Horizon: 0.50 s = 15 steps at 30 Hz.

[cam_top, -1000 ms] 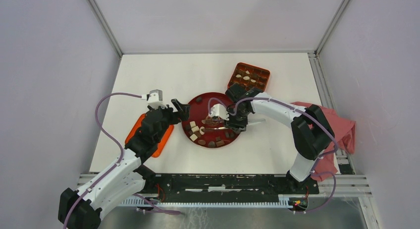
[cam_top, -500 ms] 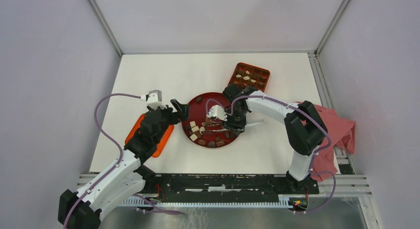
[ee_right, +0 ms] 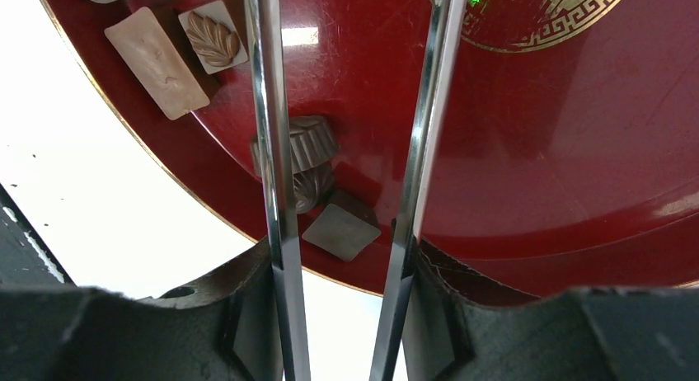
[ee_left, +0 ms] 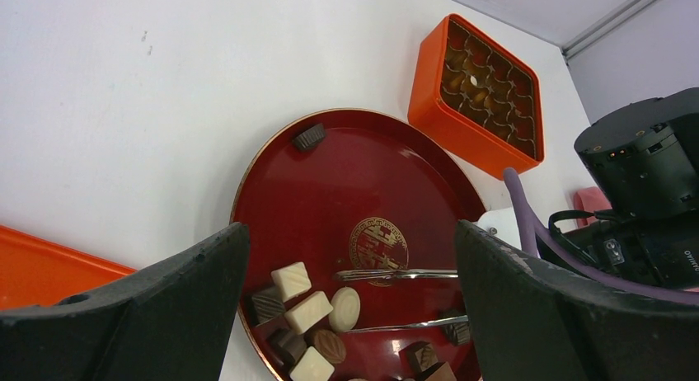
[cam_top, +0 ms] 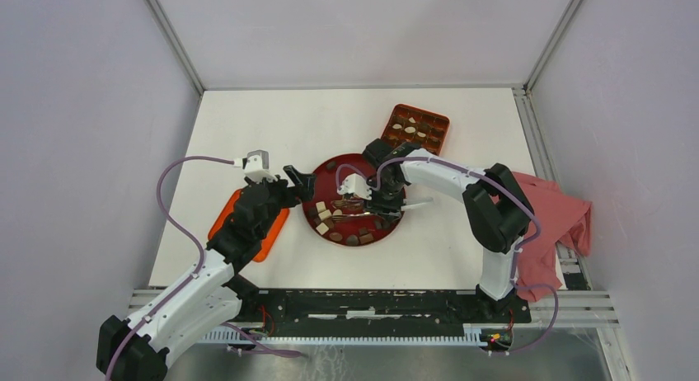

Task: Pack the chocolate
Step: Pick up the fake chocolate from the plate.

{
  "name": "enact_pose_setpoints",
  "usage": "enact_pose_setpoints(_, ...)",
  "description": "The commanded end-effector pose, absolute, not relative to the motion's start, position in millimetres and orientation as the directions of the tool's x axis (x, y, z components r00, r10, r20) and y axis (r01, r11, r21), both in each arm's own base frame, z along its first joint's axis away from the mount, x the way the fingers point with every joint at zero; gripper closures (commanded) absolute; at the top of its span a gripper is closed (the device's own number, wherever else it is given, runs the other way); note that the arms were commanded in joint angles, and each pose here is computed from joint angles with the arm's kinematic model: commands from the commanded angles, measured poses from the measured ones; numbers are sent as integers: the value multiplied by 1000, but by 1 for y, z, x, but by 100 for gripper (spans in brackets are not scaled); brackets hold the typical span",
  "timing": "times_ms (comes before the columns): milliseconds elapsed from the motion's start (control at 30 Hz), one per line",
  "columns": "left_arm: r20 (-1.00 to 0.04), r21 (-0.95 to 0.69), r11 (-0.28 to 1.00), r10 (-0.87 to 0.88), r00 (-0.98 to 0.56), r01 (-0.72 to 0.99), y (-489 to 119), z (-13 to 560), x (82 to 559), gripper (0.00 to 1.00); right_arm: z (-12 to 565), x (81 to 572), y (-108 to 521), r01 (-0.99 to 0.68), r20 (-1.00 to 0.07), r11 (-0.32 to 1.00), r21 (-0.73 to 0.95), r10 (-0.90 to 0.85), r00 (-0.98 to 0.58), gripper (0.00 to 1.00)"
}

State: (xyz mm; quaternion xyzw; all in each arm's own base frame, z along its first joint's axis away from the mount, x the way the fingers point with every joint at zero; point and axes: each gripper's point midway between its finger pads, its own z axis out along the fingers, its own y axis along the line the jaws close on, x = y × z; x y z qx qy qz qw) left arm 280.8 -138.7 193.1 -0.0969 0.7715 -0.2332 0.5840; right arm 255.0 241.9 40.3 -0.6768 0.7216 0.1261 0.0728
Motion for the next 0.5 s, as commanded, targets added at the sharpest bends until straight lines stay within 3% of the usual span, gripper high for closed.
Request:
enact_pose_setpoints(0,-840,-516,850,-476,-262,110,-136,203,284,2,51,263,248,-997,-281,59,48,-957,-70,51)
enact_pose_setpoints(300,-840,-517,849,-477,-259,111,-136,204,283,2,57,264,243,-998,-274,66,22,-959,-70,70)
enact_pose_setpoints(467,-840,-517,848,-478,-258,112,-136,204,283,2,66,264,245,-997,-308,73,5,-949,-71,71)
